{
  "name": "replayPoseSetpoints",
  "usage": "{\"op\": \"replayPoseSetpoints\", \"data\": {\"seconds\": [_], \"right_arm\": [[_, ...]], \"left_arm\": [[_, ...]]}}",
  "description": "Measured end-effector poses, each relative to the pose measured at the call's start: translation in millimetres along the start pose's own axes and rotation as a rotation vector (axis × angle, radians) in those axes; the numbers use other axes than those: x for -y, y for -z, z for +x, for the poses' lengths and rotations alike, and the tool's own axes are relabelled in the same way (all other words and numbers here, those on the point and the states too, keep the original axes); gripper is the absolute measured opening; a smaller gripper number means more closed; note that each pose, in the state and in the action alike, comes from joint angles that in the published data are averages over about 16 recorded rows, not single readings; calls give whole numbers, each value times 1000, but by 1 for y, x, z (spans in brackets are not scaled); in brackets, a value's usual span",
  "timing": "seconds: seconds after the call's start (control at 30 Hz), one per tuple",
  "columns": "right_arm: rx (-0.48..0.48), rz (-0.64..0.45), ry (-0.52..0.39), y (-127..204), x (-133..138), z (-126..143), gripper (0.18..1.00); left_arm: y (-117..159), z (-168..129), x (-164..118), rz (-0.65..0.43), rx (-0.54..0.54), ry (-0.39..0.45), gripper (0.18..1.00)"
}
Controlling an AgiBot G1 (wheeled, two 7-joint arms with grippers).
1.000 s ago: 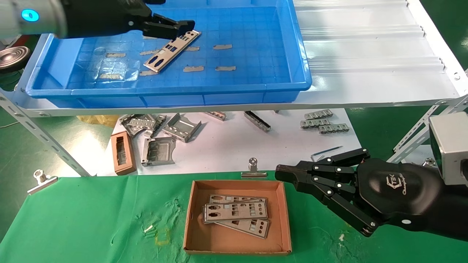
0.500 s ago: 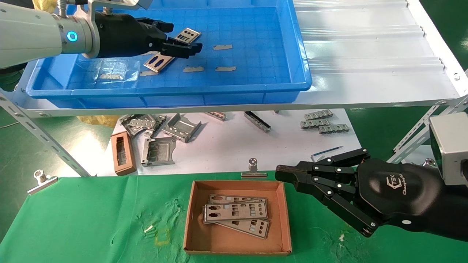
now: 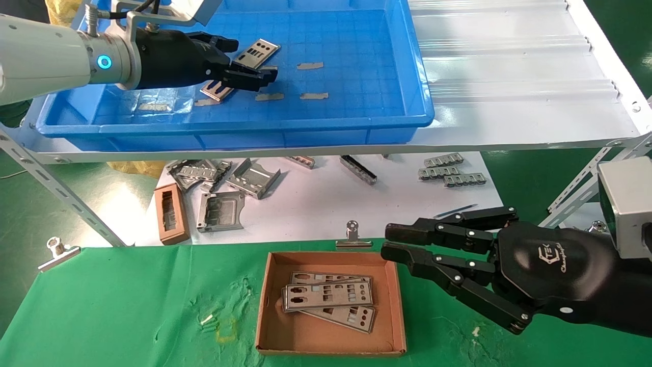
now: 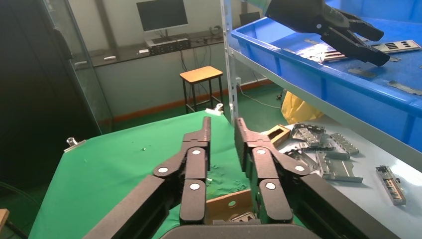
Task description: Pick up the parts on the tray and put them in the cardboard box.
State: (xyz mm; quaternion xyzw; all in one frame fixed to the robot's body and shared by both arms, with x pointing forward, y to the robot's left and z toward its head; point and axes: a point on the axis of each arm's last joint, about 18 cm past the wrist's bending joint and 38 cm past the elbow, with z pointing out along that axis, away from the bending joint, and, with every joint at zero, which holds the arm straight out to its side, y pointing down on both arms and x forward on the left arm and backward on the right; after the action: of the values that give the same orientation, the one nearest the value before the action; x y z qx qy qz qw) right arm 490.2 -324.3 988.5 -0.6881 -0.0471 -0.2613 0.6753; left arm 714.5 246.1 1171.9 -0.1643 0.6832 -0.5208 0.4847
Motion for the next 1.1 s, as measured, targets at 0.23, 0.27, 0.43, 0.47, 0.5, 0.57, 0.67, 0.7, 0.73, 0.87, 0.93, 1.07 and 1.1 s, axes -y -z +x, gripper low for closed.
{"op": "replayPoseSetpoints", "data": {"seconds": [0.23,0.27,0.43,0.47,0.5,0.57,0.67,0.7,0.73,0.87,0.93,1.07,1.1], "right_arm": [[0,0,0,0,0,0,354],[0,0,0,0,0,0,375],[0,0,0,0,0,0,475],[0,0,0,0,0,0,501],[0,0,0,0,0,0,526],[0,0,0,0,0,0,571],[0,0,0,0,0,0,644],[0,0,0,0,0,0,671],[0,0,0,0,0,0,698],[0,0,0,0,0,0,778],[0,0,0,0,0,0,824],[0,0,0,0,0,0,885],[0,0,0,0,0,0,901]], "left_arm": [[-3,-1,-3,-7,15,1,1001],[-3,-1,-3,-9,16,1,1001],[-4,0,-5,-19,16,6,997],[-5,0,-6,-21,16,8,995],[-5,1,-6,-24,15,8,993],[-6,1,-7,-29,15,10,989],[-6,2,-9,-36,13,9,972],[-7,2,-9,-38,13,9,966],[-7,3,-10,-40,12,9,960],[-8,4,-11,-48,10,8,911],[-8,4,-11,-50,9,8,888],[-8,5,-12,-56,5,8,821],[-8,5,-13,-57,3,9,803]]}}
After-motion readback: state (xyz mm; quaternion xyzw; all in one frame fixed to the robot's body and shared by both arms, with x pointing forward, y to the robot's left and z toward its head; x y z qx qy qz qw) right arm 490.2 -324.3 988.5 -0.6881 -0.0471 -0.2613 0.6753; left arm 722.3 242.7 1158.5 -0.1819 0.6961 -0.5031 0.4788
